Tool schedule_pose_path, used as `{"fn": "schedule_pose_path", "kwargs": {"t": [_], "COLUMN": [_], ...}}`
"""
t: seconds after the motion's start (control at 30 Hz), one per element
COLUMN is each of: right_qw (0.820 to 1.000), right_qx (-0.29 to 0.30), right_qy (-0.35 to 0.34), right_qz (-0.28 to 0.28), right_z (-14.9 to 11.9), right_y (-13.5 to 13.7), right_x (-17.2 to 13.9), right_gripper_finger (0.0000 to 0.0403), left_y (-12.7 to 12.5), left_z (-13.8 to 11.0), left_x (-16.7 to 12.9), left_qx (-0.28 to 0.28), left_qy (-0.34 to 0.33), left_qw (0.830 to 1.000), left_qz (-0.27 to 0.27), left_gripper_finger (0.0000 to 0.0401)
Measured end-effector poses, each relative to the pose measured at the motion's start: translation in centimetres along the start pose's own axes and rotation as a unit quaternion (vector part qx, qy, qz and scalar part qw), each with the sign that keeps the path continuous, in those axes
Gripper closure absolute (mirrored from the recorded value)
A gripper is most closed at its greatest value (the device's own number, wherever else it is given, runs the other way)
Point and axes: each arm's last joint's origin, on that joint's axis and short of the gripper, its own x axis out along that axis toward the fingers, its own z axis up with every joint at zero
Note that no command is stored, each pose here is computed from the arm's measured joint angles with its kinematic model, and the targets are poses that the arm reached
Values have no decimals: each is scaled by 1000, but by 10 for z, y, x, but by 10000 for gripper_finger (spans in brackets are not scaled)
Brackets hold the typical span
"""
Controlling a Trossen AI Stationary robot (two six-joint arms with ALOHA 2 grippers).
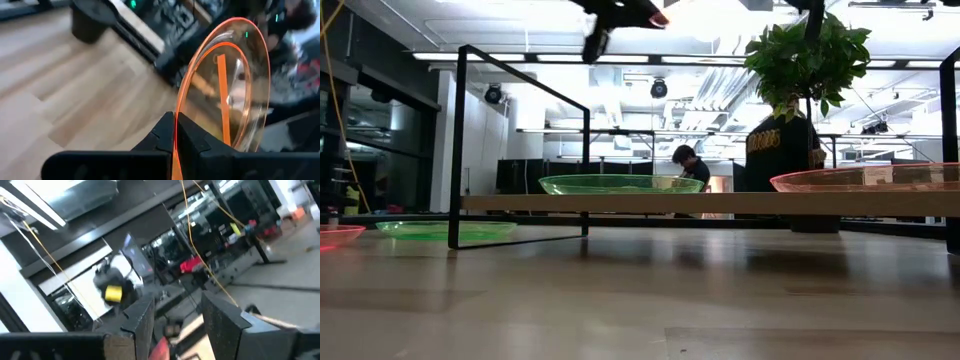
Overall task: Place and stack plates onto a shelf
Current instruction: Stack the top orange plate on the top of the orange plate on the shelf
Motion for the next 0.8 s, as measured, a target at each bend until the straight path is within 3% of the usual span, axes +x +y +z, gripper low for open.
{"fn": "schedule_pose_path", "kwargs": {"t": [0.27,0.53,0.8], "right_qw": [1000,1000,1000], "right_qx": [-12,5,18], "right_qy": [-6,-11,-11], "right_qz": [3,6,6], "right_z": [1,2,2], "right_y": [1,1,1], "right_x": [0,0,0], "right_gripper_finger": [258,258,258], "left_y": [-11,-11,-6], "left_z": [-46,-87,-108], "left_x": [54,104,127], "left_qx": [59,31,40], "left_qy": [69,73,73], "left_qw": [996,997,996], "left_qz": [3,-21,-30], "left_gripper_finger": [401,401,401]}}
